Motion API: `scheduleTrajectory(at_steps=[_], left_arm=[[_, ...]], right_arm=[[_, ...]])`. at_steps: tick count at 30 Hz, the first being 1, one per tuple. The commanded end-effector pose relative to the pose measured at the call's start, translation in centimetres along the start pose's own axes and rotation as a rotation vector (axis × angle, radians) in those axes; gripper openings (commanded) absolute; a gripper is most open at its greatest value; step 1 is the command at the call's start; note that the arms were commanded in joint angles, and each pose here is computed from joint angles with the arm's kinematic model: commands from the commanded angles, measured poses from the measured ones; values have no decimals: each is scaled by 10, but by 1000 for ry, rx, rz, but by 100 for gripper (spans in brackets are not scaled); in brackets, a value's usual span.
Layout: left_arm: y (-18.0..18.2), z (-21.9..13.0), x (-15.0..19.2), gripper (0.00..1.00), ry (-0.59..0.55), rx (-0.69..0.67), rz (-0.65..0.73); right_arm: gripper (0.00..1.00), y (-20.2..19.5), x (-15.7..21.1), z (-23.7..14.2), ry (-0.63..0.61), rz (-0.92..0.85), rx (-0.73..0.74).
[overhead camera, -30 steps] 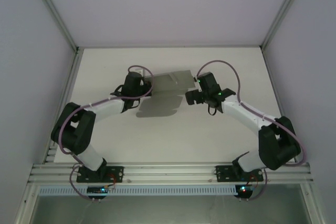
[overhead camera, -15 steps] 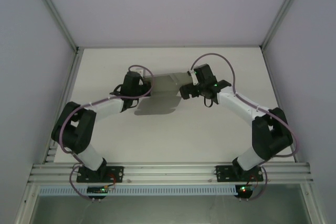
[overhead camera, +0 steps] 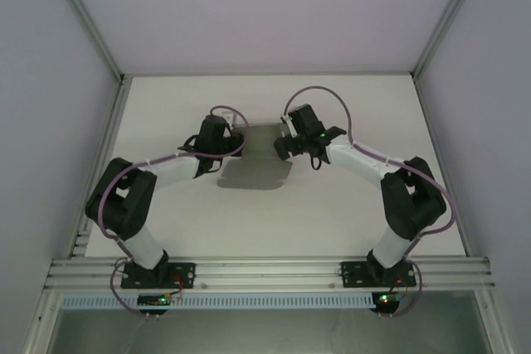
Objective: Assemble paper box
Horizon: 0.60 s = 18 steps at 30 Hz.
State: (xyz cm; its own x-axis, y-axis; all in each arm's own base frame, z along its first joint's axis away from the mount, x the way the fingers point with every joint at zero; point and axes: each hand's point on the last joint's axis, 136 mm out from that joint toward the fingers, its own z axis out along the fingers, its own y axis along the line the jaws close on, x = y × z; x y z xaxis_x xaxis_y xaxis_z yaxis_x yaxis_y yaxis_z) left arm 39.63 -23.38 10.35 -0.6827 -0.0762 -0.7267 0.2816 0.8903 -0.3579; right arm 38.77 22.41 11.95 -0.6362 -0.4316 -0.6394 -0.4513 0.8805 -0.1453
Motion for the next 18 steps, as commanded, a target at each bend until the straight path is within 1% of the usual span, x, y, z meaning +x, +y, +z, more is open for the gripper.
scheduleTrajectory(at_steps=[1,3,4,7,9,11,12,14,18], left_arm=[[-41,-6,-24,0,-48,141,-13],[-41,-5,-25,0,-44,136,-25],[-40,-5,-25,0,-41,132,-27],[-35,-5,-24,0,-43,106,-36],[-31,-4,-24,0,-41,87,-38],[-25,-4,-22,0,-36,63,-41],[-23,-4,-21,0,-34,57,-41],[-19,-5,-20,0,-36,46,-47],[-15,-7,-19,0,-41,43,-48]], right_arm=[[98,3,-13,10,-41,-50,107],[98,6,-11,14,-40,-69,150],[98,6,-22,11,-63,-67,178],[98,4,-22,10,-67,-56,211],[98,1,-25,4,-76,-32,194],[98,-3,-32,-12,-110,7,172],[98,-5,-23,-15,-99,8,156],[98,-8,-22,-33,-119,26,110],[98,-6,-13,-67,-150,80,-105]])
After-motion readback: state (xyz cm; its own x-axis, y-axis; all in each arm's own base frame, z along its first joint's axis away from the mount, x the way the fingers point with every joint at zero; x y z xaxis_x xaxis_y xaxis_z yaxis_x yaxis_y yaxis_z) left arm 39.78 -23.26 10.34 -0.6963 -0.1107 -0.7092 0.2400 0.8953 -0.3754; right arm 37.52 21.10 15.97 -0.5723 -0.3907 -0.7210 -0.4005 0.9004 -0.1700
